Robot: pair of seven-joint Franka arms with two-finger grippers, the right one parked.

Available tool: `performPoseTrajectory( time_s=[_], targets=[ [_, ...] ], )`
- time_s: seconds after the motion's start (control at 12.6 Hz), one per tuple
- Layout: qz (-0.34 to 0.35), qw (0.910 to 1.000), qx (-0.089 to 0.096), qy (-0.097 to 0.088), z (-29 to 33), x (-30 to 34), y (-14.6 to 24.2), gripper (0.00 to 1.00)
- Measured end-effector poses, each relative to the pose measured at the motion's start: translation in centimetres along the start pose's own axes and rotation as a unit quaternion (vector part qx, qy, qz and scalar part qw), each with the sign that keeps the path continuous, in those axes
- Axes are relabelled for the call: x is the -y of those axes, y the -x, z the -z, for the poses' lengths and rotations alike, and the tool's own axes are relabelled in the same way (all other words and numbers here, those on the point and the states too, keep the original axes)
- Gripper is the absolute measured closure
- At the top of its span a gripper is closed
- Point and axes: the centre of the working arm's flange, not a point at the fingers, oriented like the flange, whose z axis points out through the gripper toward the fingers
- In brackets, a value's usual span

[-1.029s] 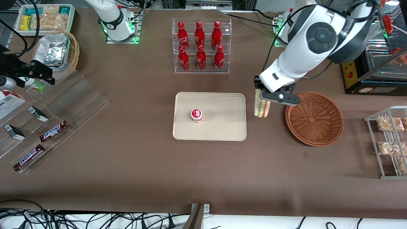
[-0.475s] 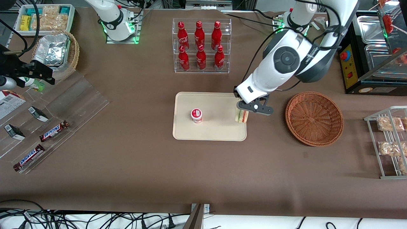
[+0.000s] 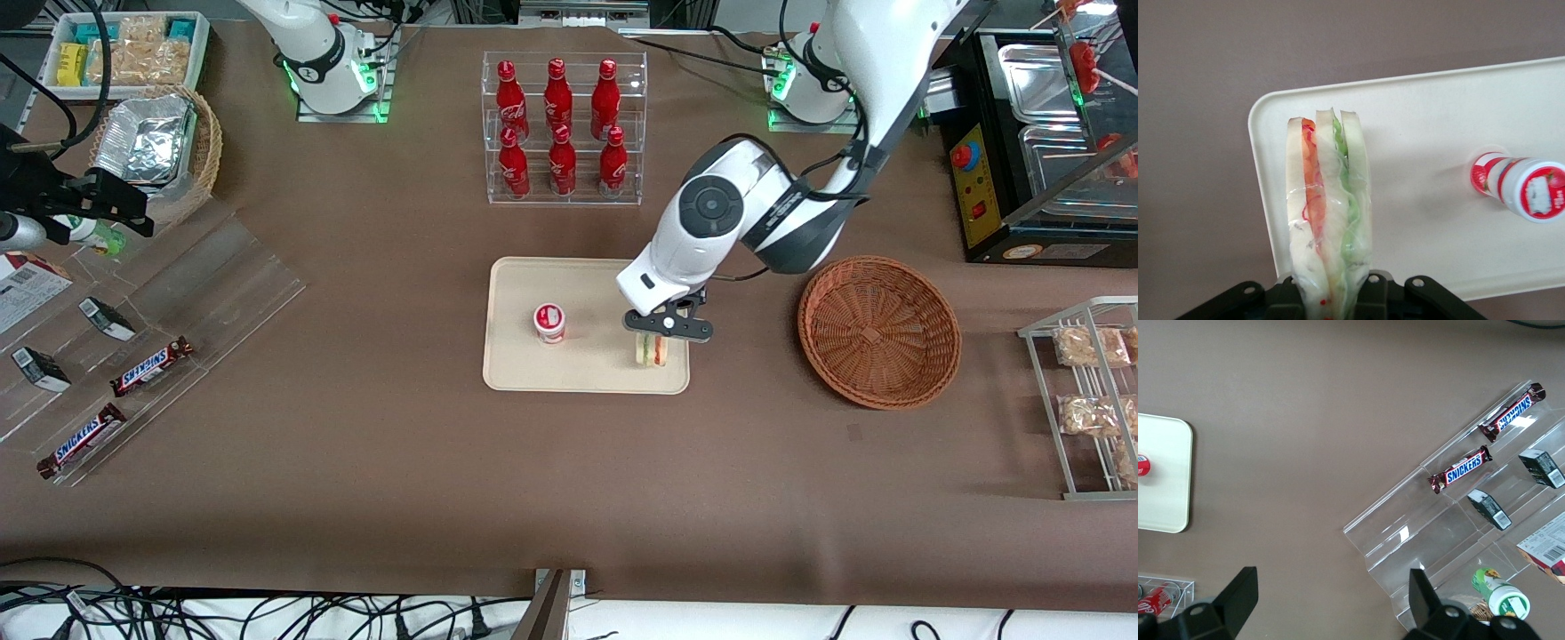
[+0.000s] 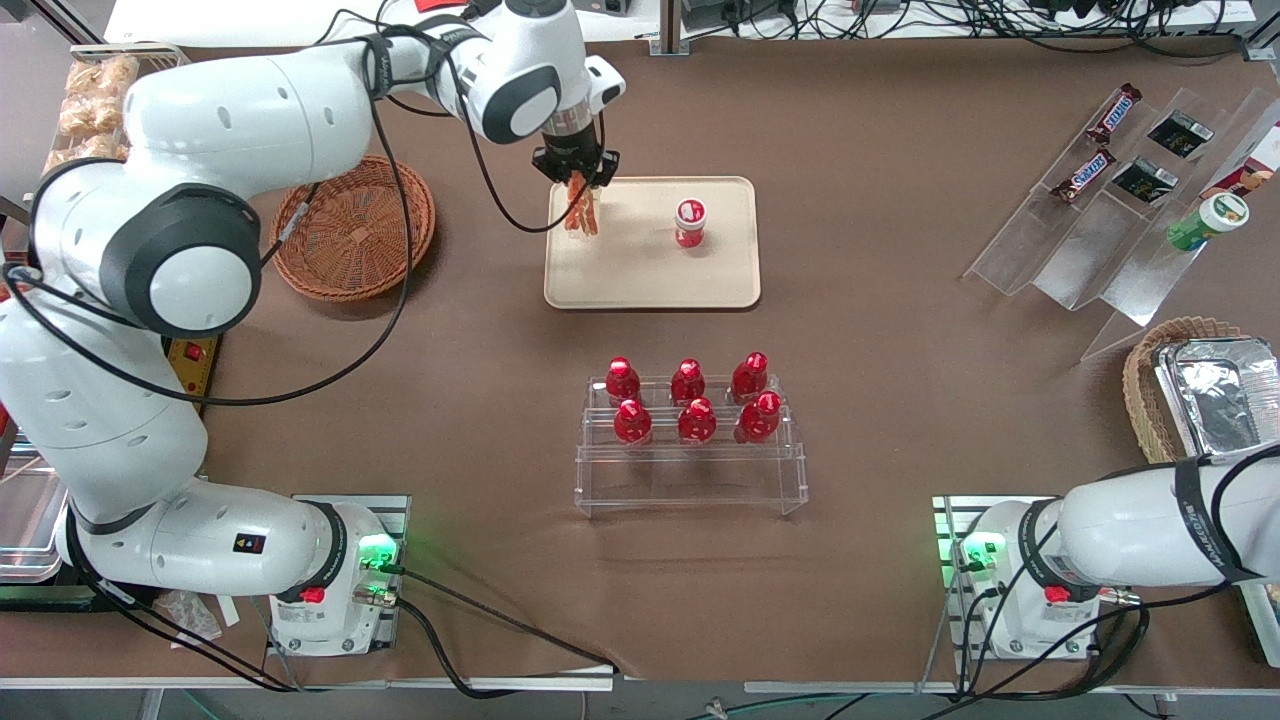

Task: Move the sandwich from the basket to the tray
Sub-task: 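Carry the sandwich with the left gripper over the cream tray, then lower the sandwich onto the tray beside the bottle and open the left gripper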

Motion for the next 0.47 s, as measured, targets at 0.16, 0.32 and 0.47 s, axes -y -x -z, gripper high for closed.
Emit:
performPoseTrajectory(
  time_s=[0.16,0.32,0.47],
  targets=[
    [-0.001,0.9999,0.002,-0.015,-2.3,-0.7,0.3,0.81],
    [-0.002,0.9998,0.005,-0.019,-4.0,-1.1,0.5,0.81],
    [-0.003,0.9997,0.013,-0.019,-5.2,-1.4,0.7,0.82]
  ],
)
